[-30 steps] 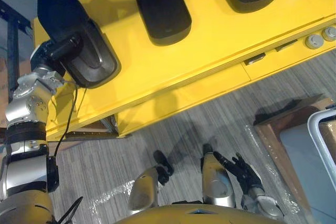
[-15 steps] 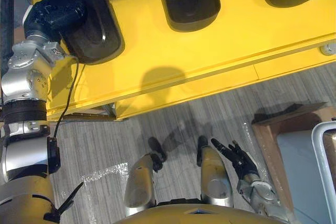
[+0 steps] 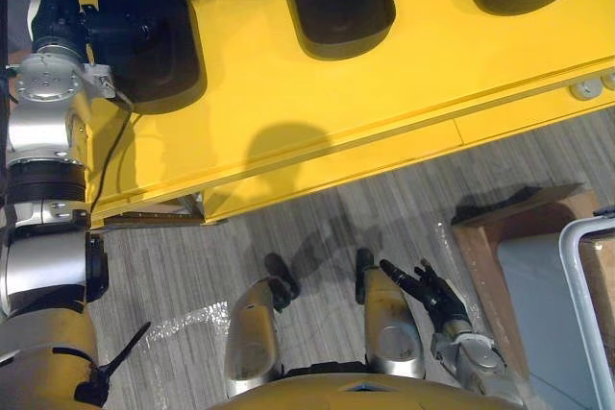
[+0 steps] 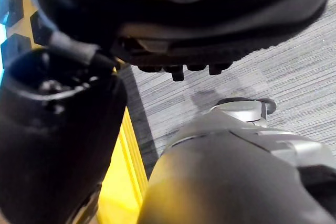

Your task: Walk over and take three plastic housings, then place them on the shelf

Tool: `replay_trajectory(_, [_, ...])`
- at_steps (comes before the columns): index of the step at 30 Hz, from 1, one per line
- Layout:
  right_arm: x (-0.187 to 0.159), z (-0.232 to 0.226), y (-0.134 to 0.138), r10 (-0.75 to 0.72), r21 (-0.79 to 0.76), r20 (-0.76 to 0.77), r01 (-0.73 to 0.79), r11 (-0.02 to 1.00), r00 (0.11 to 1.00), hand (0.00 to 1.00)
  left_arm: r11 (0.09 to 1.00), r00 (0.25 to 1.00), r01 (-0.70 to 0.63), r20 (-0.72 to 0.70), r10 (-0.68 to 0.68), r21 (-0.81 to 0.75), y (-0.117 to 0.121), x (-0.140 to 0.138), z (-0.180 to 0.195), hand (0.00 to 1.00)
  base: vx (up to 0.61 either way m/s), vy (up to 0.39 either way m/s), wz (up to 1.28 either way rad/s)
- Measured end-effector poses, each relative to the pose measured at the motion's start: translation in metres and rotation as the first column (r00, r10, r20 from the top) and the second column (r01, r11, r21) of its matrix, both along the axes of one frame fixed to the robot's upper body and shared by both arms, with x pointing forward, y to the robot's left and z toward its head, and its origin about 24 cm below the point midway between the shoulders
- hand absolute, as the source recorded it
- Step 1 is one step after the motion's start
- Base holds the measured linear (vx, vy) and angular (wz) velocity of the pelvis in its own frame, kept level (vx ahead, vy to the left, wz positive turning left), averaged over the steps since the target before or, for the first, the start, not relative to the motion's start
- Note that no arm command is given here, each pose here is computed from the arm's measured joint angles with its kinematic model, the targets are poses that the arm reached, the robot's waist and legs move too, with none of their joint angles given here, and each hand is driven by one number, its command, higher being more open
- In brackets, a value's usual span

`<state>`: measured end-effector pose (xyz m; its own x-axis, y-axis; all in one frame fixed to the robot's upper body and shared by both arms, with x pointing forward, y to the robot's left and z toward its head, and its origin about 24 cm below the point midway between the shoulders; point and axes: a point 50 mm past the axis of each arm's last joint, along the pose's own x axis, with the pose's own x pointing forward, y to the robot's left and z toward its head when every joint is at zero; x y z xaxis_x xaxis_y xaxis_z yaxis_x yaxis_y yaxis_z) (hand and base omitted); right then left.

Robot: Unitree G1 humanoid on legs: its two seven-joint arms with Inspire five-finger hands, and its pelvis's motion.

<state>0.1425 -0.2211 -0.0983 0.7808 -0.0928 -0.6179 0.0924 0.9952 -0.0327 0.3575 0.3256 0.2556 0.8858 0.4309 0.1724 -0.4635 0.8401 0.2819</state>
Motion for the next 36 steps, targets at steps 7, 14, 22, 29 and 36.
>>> replay_trajectory(7, [-0.029,-0.019,0.0,-0.071,-0.007,-0.101,0.071,0.997,0.992,1.0,1.0,0.998,0.02,-0.067,-0.018,0.025,-0.006,0.004,-0.008,1.0,0.01,-0.013,0.11])
replay_trajectory(14, [-0.039,-0.028,-0.001,-0.233,0.032,-0.128,0.239,0.97,0.964,1.0,0.993,0.994,0.095,-0.055,-0.091,0.064,-0.013,0.005,-0.002,1.0,0.06,-0.016,0.1])
replay_trajectory(22, [-0.038,-0.02,-0.021,-0.399,0.098,0.003,0.397,0.913,0.917,1.0,0.923,0.92,0.139,0.298,-0.255,0.358,-0.038,-0.031,0.077,1.0,0.06,0.022,-0.05])
replay_trajectory(29, [-0.014,0.009,-0.027,-0.443,0.105,0.21,0.43,0.897,0.872,1.0,0.877,0.646,0.198,0.614,-0.453,0.438,-0.079,-0.1,0.053,1.0,0.02,0.019,-0.05])
replay_trajectory(36, [-0.039,-0.009,-0.014,-0.514,0.103,0.077,0.506,0.856,0.854,1.0,0.791,0.487,0.533,0.655,-0.577,0.3,-0.145,-0.142,-0.049,1.0,-0.08,0.015,0.1])
